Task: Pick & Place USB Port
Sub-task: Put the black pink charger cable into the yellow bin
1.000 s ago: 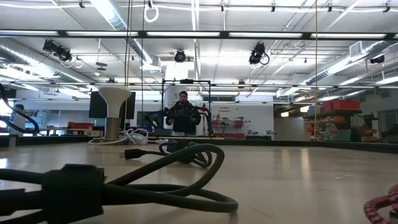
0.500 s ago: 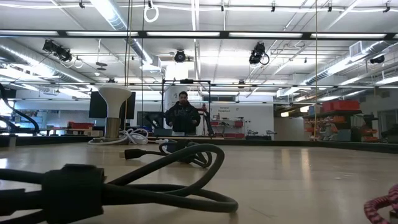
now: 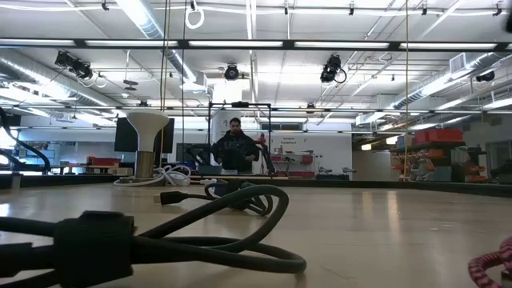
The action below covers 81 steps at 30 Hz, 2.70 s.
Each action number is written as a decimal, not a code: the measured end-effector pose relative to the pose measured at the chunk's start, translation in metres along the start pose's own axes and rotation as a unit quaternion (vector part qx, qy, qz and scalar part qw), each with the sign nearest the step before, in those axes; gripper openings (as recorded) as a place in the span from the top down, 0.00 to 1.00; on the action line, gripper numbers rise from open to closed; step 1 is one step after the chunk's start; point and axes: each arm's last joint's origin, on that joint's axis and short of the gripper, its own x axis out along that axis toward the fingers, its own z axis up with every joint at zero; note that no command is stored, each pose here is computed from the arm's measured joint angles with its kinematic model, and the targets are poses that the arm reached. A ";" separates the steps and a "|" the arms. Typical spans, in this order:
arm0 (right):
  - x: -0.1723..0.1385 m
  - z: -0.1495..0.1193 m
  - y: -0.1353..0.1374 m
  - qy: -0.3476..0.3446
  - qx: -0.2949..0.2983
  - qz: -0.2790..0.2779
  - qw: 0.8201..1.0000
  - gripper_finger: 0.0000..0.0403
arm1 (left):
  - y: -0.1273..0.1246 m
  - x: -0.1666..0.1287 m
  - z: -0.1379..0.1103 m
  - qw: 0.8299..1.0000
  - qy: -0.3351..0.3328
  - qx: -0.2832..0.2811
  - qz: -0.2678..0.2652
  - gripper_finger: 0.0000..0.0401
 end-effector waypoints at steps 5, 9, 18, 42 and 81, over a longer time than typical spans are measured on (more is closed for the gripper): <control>0.014 0.016 -0.001 -0.040 -0.041 -0.002 0.998 0.65 | 0.000 0.000 0.000 1.000 0.000 0.000 0.000 0.87; 0.035 0.028 -0.005 -0.033 -0.118 -0.008 0.992 0.65 | 0.000 0.000 0.000 1.000 0.001 0.002 0.000 0.87; 0.072 0.032 -0.013 -0.003 -0.242 -0.024 0.970 0.65 | -0.001 0.000 -0.001 1.000 0.005 0.003 -0.016 0.87; 0.084 0.011 -0.036 0.032 -0.206 -0.058 0.976 0.65 | -0.001 0.000 -0.002 1.000 0.011 -0.008 -0.021 0.87; 0.081 0.007 -0.049 0.053 -0.149 -0.094 0.983 0.99 | -0.001 0.000 -0.003 1.000 0.013 -0.015 -0.021 0.87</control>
